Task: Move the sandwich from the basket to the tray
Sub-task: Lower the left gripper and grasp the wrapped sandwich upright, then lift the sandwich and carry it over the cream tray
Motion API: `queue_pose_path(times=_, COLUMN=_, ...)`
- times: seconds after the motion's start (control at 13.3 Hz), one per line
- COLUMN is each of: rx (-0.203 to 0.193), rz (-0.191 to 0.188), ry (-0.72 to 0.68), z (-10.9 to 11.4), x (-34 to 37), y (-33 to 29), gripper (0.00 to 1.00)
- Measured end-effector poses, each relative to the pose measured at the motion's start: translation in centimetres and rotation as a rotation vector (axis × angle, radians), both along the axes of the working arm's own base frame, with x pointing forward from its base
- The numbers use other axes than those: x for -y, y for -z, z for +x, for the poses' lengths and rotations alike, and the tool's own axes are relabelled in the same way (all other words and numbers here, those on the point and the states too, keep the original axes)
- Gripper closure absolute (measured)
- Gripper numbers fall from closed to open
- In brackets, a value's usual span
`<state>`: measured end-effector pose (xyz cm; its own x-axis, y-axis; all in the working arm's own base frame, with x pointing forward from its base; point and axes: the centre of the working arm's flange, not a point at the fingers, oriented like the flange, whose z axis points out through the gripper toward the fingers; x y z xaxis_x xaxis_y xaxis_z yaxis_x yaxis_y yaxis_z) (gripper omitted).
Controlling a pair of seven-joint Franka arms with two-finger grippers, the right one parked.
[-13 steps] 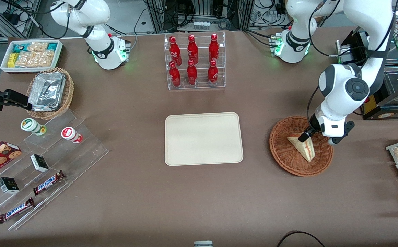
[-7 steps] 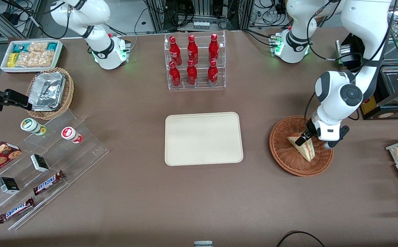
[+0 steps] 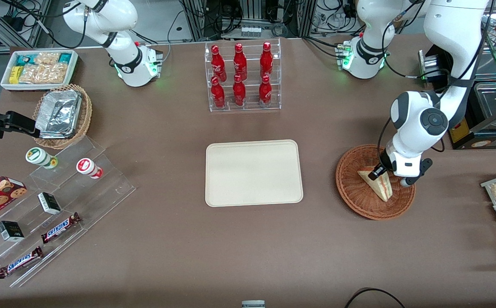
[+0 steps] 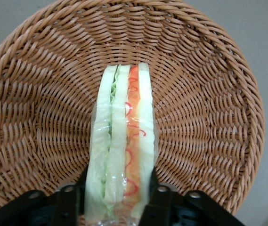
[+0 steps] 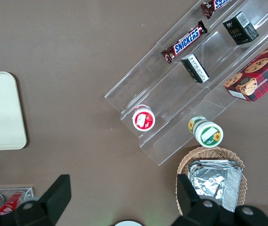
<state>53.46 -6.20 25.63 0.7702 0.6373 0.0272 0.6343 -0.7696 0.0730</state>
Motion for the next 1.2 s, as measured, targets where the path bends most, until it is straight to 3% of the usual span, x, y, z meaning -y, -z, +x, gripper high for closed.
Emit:
queue_pose_path(times=0.3, rx=-0.012, rz=0.006, ry=0.040, z=0.4, x=0.1, y=-0.8, gripper=0.72)
queue_pose_path(times=0.53, rx=-0.088, rz=0.023, ry=0.094, z=2.6, x=2.2, y=-5.0, gripper=0.85)
queue_pose_path(times=0.67, rx=-0.125, rz=0.035, ry=0.139, z=4.2, x=4.9, y=-9.1, gripper=0.85)
queue_pose_path(times=0.82, rx=-0.132, rz=0.039, ry=0.197, z=4.9, x=8.5, y=-11.8, gripper=0.85)
queue_pose_path(times=1.2, rx=-0.144, rz=0.030, ry=0.359, z=4.5, x=19.0, y=-10.2, gripper=0.85)
